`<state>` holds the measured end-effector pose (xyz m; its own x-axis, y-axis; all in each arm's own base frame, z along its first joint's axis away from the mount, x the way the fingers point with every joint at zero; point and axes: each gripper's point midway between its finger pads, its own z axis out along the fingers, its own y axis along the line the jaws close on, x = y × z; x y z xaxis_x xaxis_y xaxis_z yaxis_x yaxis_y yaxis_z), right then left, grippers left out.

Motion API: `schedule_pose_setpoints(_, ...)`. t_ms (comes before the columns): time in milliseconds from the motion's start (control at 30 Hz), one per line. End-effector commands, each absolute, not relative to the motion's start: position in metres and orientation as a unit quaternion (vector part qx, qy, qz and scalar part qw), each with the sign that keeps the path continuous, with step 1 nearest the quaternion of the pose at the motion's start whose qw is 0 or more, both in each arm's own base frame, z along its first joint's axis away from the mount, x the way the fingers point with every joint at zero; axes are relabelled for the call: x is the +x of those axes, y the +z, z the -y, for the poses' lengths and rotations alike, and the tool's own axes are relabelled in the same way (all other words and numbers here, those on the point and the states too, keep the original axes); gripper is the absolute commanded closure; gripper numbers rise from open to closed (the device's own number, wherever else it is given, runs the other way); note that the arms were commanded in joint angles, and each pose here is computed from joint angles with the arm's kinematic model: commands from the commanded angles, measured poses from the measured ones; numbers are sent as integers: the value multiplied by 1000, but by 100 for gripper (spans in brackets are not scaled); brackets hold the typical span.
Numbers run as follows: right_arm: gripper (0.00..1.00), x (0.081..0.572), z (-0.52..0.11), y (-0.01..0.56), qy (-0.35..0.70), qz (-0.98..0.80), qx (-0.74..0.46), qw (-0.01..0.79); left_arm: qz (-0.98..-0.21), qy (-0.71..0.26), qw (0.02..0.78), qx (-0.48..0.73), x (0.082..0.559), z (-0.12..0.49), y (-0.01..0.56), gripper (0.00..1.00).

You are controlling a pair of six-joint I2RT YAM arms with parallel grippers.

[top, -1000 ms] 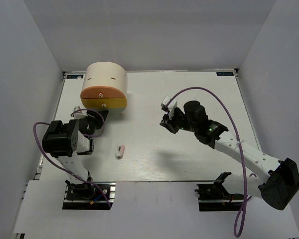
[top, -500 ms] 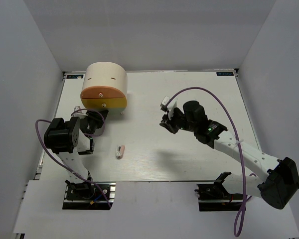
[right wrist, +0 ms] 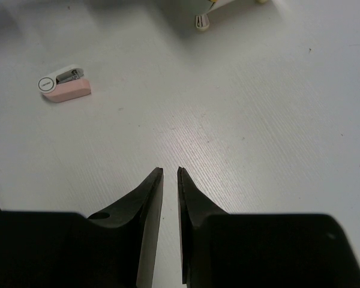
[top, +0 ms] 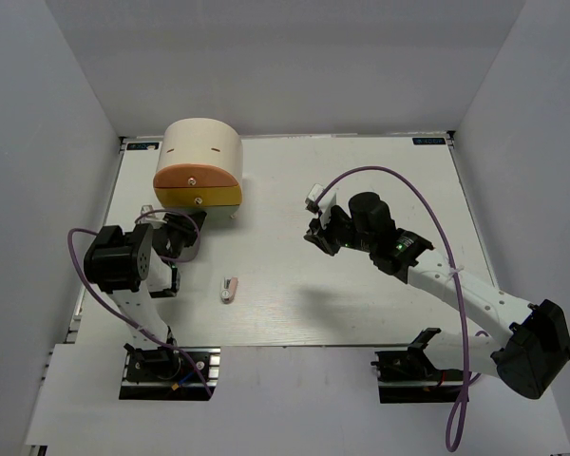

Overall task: Sort the stationery into containers
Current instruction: Open the drawer in the storage box.

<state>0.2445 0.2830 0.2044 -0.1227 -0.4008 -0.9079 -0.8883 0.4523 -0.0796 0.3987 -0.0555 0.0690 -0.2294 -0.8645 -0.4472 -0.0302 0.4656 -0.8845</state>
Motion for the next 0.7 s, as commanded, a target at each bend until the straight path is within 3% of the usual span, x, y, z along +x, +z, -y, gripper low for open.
schedule_pose_setpoints(0,78,245,-287,214,261,-691,-462,492,-660,-408,549,-309,392,56,86,77)
schedule_pose_setpoints(667,77,242,-288,211,266,-692,-465,484,-669,-412,540,-301,347,63,84,82)
